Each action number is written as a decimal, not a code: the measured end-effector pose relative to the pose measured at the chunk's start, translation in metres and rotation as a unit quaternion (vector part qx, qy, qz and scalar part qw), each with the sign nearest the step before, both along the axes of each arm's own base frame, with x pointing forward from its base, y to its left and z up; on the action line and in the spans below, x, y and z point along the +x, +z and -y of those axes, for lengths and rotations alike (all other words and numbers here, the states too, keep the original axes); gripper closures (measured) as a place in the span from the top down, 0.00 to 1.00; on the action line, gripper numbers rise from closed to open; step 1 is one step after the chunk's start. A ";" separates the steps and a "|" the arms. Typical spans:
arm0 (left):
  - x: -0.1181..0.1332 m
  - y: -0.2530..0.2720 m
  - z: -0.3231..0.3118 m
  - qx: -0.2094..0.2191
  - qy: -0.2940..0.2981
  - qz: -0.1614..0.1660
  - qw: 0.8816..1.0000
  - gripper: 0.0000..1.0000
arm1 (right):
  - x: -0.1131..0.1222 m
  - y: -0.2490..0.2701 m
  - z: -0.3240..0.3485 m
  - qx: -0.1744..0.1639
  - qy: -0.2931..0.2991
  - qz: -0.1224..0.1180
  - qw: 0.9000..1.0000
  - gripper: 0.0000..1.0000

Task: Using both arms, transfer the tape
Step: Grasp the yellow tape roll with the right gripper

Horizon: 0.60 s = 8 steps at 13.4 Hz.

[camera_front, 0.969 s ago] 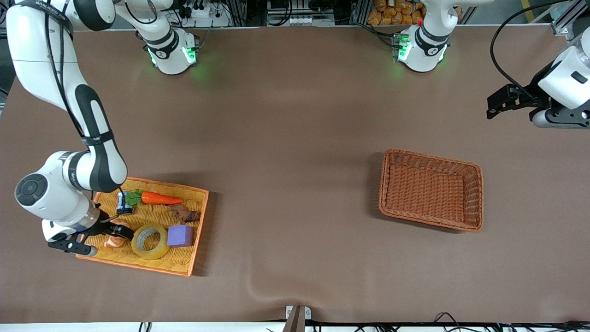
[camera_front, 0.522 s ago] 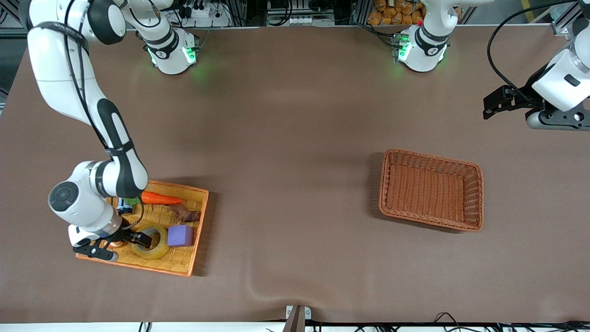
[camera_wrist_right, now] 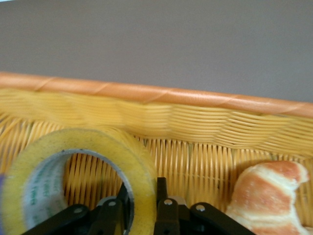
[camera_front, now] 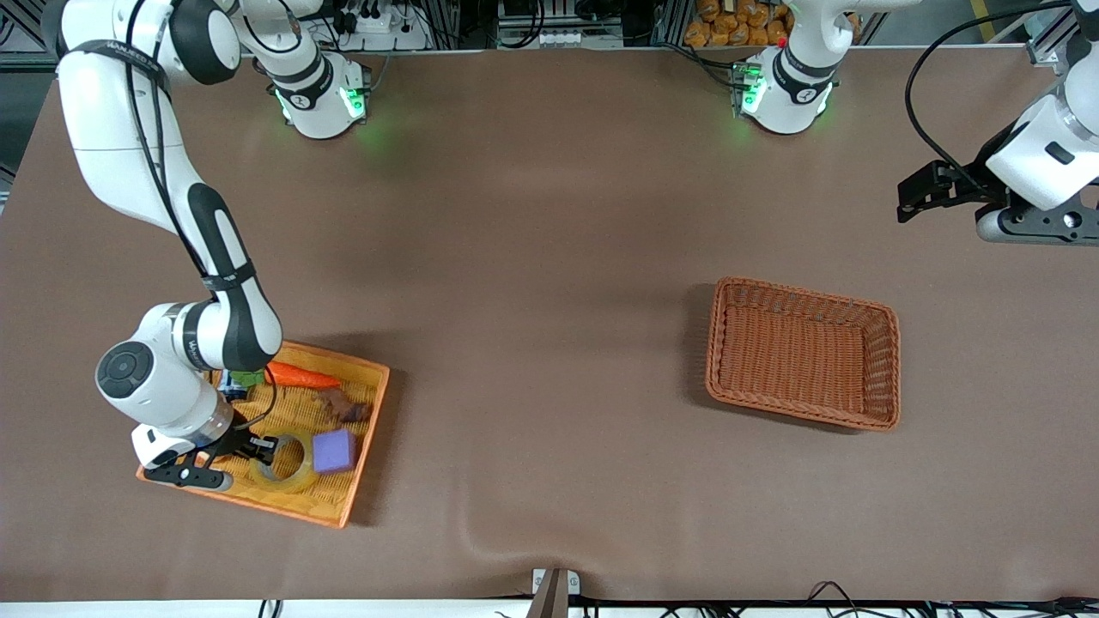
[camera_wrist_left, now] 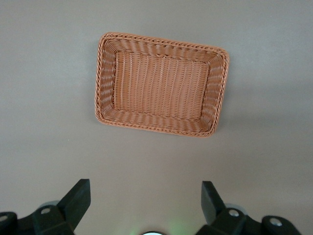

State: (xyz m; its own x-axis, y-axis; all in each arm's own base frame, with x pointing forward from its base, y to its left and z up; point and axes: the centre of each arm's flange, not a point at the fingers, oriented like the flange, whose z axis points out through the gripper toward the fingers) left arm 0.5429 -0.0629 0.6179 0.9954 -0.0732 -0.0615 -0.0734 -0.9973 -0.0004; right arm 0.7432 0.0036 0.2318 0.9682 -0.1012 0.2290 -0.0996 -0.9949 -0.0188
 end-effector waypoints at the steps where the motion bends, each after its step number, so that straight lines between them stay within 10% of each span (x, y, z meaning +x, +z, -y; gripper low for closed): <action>1: 0.000 -0.001 0.000 0.000 0.000 -0.001 1.000 1.00 | 0.001 0.012 0.001 -0.005 0.014 0.000 1.000 0.23; 8: 0.002 -0.003 0.001 0.000 0.001 -0.001 1.000 1.00 | -0.008 0.153 -0.021 -0.023 0.123 0.014 0.992 0.22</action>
